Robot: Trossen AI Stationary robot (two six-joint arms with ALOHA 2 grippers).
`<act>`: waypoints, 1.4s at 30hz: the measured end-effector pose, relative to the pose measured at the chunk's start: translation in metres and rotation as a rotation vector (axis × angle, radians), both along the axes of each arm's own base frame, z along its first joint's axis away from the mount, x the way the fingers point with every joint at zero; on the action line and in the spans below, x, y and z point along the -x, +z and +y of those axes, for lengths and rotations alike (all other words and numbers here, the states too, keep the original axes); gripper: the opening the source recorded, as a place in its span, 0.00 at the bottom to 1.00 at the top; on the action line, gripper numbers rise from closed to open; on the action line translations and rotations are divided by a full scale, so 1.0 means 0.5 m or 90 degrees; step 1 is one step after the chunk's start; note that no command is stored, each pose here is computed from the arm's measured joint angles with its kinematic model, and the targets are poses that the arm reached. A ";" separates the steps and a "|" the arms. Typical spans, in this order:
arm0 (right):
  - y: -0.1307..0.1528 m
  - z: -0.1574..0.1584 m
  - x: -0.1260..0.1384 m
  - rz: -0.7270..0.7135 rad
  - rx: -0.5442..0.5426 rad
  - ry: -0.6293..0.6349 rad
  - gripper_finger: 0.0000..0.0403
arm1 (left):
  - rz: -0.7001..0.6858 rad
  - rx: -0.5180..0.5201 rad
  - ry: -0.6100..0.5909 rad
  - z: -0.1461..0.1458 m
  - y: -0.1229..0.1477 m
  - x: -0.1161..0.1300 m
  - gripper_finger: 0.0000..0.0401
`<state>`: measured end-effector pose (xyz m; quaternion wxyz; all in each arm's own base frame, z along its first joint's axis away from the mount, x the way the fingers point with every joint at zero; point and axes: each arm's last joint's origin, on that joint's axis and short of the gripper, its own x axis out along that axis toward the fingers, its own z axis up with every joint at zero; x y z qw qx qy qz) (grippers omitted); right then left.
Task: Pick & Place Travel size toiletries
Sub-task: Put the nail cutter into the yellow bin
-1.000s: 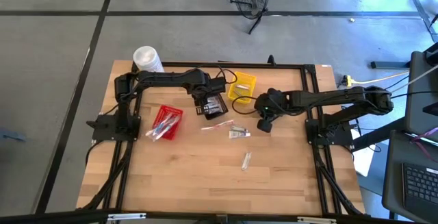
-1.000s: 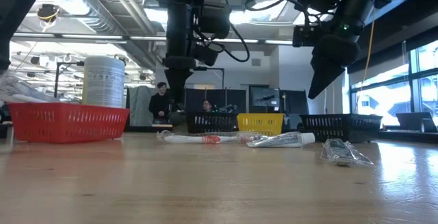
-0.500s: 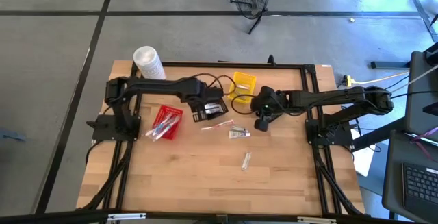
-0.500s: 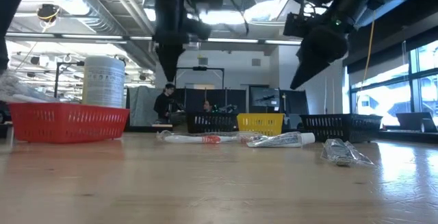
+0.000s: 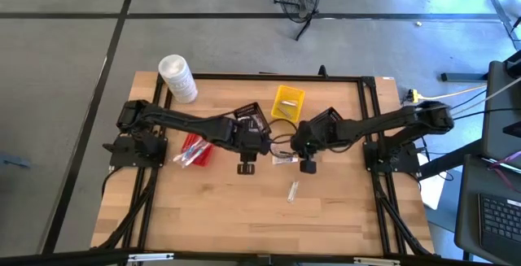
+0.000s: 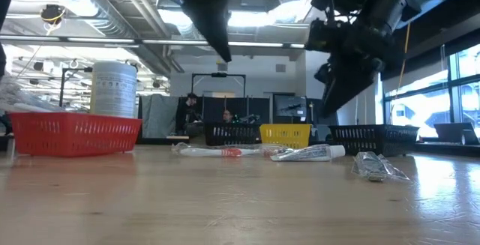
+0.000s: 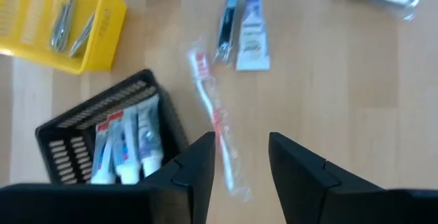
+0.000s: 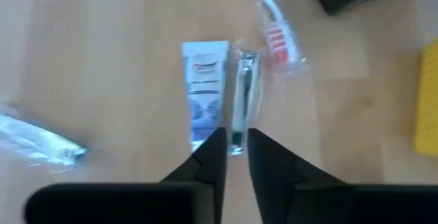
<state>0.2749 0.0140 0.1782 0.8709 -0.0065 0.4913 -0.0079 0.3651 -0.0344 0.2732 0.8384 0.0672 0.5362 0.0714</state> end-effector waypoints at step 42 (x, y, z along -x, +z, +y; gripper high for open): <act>-0.128 -0.004 -0.078 -0.012 -0.020 -0.015 0.11 | -0.014 0.045 0.061 -0.047 -0.073 0.013 0.33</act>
